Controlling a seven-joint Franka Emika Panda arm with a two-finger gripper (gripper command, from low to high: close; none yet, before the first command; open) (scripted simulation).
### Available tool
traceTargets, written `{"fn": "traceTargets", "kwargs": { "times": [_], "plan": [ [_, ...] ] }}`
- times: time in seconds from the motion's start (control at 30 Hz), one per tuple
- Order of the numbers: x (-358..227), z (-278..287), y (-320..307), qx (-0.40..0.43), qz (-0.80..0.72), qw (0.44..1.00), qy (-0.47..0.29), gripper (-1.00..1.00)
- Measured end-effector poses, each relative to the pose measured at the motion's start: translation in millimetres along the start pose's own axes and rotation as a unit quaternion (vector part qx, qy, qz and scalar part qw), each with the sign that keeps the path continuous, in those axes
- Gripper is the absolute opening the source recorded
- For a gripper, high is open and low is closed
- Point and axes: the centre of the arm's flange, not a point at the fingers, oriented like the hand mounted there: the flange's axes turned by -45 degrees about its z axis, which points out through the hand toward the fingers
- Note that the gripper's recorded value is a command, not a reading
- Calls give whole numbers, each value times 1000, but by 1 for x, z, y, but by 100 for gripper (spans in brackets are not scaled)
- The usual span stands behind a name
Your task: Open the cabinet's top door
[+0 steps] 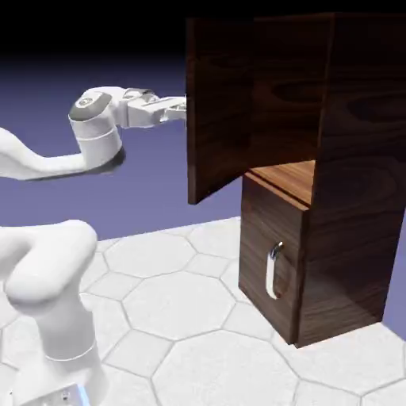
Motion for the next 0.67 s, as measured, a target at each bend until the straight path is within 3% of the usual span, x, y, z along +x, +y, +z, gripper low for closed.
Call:
{"fn": "traceTargets", "kwargs": {
  "times": [0.63,0.67],
  "plan": [
    [0,-93,-105,-264,0,965,0,-100],
    [0,-95,-109,-273,0,962,0,100]
  ]
}}
